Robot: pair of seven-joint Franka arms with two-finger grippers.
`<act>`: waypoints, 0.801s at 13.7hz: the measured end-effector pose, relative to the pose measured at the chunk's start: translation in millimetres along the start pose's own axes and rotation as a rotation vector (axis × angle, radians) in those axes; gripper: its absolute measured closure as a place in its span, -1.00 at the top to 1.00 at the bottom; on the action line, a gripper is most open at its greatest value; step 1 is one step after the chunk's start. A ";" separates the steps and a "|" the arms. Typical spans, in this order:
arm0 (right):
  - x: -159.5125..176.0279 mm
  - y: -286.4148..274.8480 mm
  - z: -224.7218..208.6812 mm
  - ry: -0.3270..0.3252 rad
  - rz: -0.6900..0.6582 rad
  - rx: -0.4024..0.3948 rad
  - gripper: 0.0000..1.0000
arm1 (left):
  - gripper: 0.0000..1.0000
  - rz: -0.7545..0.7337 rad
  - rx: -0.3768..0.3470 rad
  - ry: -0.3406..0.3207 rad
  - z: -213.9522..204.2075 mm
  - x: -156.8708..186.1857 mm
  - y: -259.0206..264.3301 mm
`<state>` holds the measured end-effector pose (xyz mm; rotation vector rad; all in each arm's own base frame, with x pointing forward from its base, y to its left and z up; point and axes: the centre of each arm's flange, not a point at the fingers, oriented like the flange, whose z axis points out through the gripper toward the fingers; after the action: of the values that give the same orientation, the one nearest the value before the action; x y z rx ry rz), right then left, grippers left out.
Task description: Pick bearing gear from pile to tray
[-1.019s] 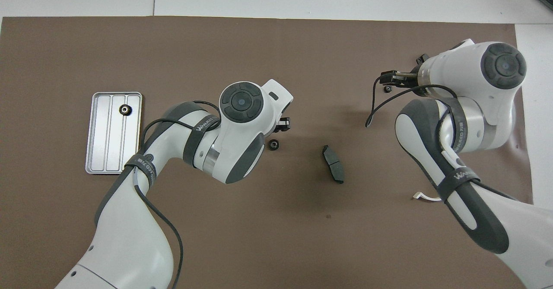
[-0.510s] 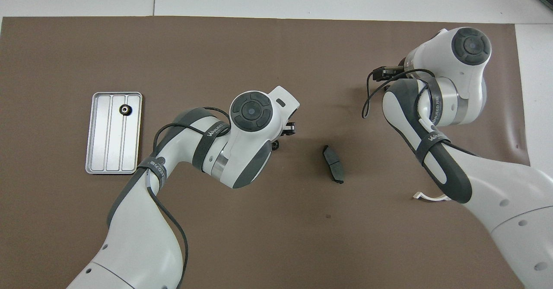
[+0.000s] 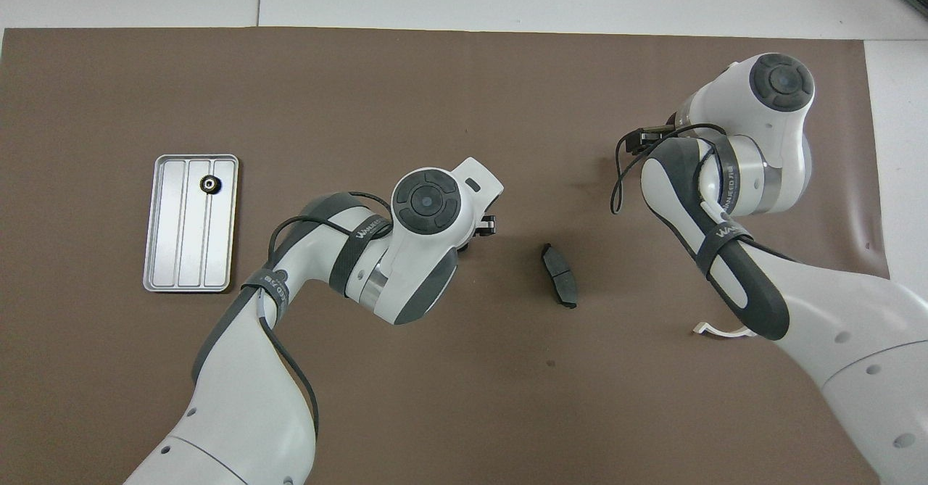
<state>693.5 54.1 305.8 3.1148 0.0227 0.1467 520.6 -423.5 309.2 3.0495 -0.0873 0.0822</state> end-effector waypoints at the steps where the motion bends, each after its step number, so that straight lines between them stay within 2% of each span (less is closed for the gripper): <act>1: -0.1 -0.2 0.5 -0.001 0.000 0.000 0.49 | 0.16 0.006 0.002 -0.003 2.7 -4.0 2.6; 2: -0.2 -0.3 0.8 -0.001 0.000 0.000 0.21 | 0.15 0.012 0.003 -0.006 4.7 -7.2 4.7; 3: -0.4 -0.4 1.2 -0.002 -0.001 0.000 0.04 | 0.15 0.015 0.005 -0.008 6.1 -9.4 6.1; 11: -4.0 -0.4 11.3 -0.020 -0.001 -0.002 -0.01 | 0.09 0.016 0.012 -0.016 11.1 -12.6 4.2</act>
<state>690.6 54.2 294.2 3.1141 0.0238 0.1153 508.4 -428.1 297.8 3.0619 -0.1132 0.0591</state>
